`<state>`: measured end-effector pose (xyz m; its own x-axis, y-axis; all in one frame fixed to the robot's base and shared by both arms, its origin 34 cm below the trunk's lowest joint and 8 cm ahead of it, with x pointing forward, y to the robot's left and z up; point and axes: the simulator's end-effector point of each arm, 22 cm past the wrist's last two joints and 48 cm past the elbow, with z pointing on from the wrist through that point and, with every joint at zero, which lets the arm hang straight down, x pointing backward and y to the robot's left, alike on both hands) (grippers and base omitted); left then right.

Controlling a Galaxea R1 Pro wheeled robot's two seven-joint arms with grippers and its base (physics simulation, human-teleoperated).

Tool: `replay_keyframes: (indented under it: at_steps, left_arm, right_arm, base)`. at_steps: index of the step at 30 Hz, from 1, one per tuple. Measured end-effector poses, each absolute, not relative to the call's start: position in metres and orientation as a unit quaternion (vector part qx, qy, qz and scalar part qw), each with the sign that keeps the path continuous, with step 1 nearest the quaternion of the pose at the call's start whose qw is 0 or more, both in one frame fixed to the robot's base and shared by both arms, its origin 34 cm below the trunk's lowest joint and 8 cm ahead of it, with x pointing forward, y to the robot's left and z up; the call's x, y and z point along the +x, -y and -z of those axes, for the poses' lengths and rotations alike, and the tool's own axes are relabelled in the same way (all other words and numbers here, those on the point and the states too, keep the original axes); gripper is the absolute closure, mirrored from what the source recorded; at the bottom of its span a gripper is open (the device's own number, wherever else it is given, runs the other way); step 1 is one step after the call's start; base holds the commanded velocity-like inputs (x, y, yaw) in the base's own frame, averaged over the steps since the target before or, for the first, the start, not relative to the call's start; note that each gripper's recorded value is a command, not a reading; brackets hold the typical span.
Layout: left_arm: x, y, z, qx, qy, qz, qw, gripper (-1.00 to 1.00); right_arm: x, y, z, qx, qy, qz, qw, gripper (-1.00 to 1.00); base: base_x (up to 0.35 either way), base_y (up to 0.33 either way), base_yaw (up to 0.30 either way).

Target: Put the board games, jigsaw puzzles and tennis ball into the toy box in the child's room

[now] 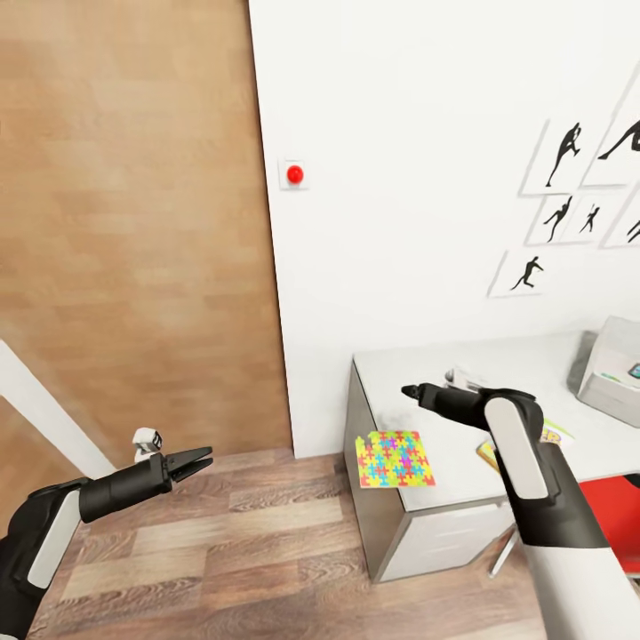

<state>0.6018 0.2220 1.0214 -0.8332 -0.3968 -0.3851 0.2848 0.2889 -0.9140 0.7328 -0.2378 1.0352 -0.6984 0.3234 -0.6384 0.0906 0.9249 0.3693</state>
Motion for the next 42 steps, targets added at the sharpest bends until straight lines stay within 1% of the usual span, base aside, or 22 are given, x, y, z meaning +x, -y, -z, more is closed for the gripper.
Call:
replay_keyframes:
  at_steps: [13, 18, 23, 27, 42]
  left_arm:
    - [0.602, -0.225, -1.032, -0.031, -0.748, 0.594, 0.295, -1.00]
    - [0.602, -0.226, -1.035, -0.028, -0.748, 0.592, 0.299, -1.00]
    - [0.603, -0.228, -1.040, -0.020, -0.746, 0.587, 0.313, -1.00]
    - [0.604, -0.229, -1.045, -0.013, -0.744, 0.584, 0.324, -1.00]
    - [0.604, -0.230, -1.058, -0.004, -0.740, 0.582, 0.339, -1.00]
  right_arm:
    - [0.643, 0.207, -1.015, 0.172, -0.846, -0.384, 0.328, -1.00]
    - [0.622, 0.211, -1.028, 0.196, -0.791, -0.458, 0.354, -1.00]
    - [0.612, 0.205, -1.056, 0.181, -0.745, -0.516, 0.383, -1.00]
    - [0.606, 0.203, -1.070, 0.164, -0.725, -0.537, 0.399, -1.00]
    - [0.600, 0.202, -1.090, 0.132, -0.710, -0.545, 0.426, -1.00]
  base:
    - [0.000, 0.000, 0.000]
    - [0.000, 0.000, 0.000]
    - [0.000, 0.000, 0.000]
    - [0.000, 0.000, 0.000]
    - [0.000, 0.000, 0.000]
